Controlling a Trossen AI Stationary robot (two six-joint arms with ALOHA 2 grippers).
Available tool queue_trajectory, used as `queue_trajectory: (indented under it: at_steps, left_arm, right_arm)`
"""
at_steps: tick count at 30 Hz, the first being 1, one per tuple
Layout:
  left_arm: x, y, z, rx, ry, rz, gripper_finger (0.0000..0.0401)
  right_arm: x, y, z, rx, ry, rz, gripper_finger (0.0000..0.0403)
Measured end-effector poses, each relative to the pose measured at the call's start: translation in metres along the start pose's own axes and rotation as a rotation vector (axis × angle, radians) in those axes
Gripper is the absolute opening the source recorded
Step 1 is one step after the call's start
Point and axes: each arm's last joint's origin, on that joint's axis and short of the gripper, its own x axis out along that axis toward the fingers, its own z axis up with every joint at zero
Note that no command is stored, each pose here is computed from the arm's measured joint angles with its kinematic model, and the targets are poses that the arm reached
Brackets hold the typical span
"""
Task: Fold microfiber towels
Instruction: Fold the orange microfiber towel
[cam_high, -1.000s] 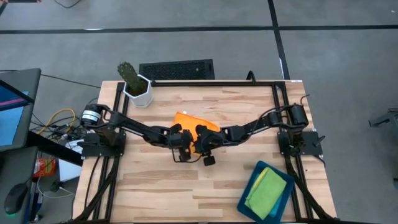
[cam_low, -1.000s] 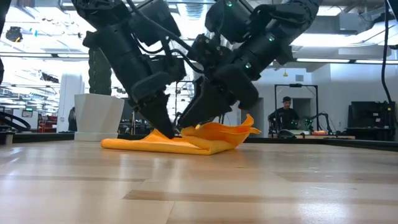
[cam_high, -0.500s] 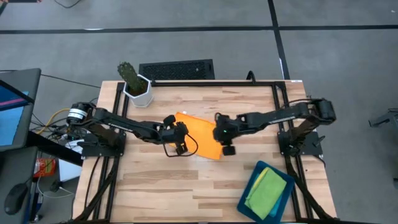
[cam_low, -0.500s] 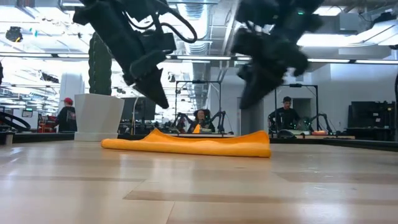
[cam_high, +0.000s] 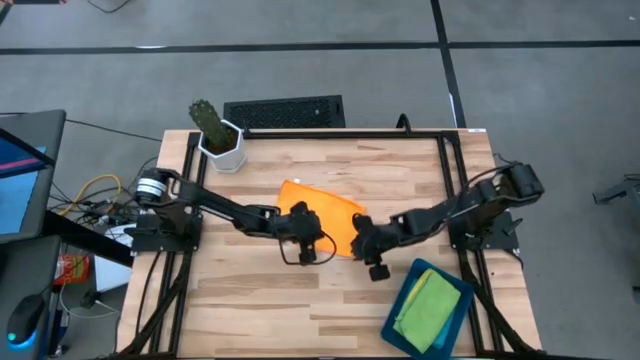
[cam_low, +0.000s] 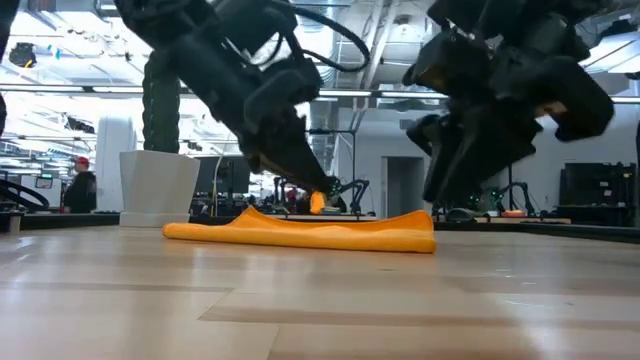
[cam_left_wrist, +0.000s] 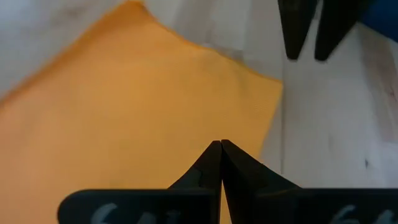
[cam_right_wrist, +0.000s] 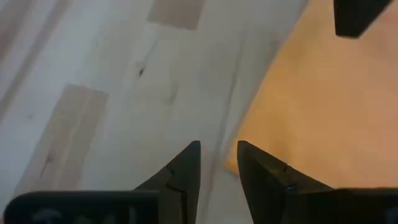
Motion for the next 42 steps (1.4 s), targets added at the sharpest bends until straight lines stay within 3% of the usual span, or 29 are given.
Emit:
queue_trajectory:
  at_steps: [10, 18, 24, 36, 42]
  left_arm:
    - [0.02, 0.001, -0.017, 0.01, 0.066, -0.014, 0.0]
    - [0.02, 0.001, -0.019, 0.024, 0.086, -0.02, 0.0]
    - [0.02, 0.001, -0.019, 0.024, 0.089, -0.019, 0.0]
    - [0.02, 0.002, -0.02, 0.027, 0.105, -0.014, 0.0]
    - [0.02, 0.002, -0.02, 0.051, 0.105, -0.016, 0.0]
  right_arm:
    - [0.044, 0.011, -0.01, 0.088, 0.051, -0.002, 0.0128]
    - [0.021, 0.013, 0.0, 0.132, 0.03, -0.007, 0.0128]
    - [0.01, 0.008, 0.006, 0.08, -0.012, -0.124, 0.0128]
    - [0.045, 0.01, -0.011, 0.078, 0.097, -0.08, 0.0127]
    - [0.04, 0.006, -0.011, 0.121, 0.107, -0.11, 0.0074]
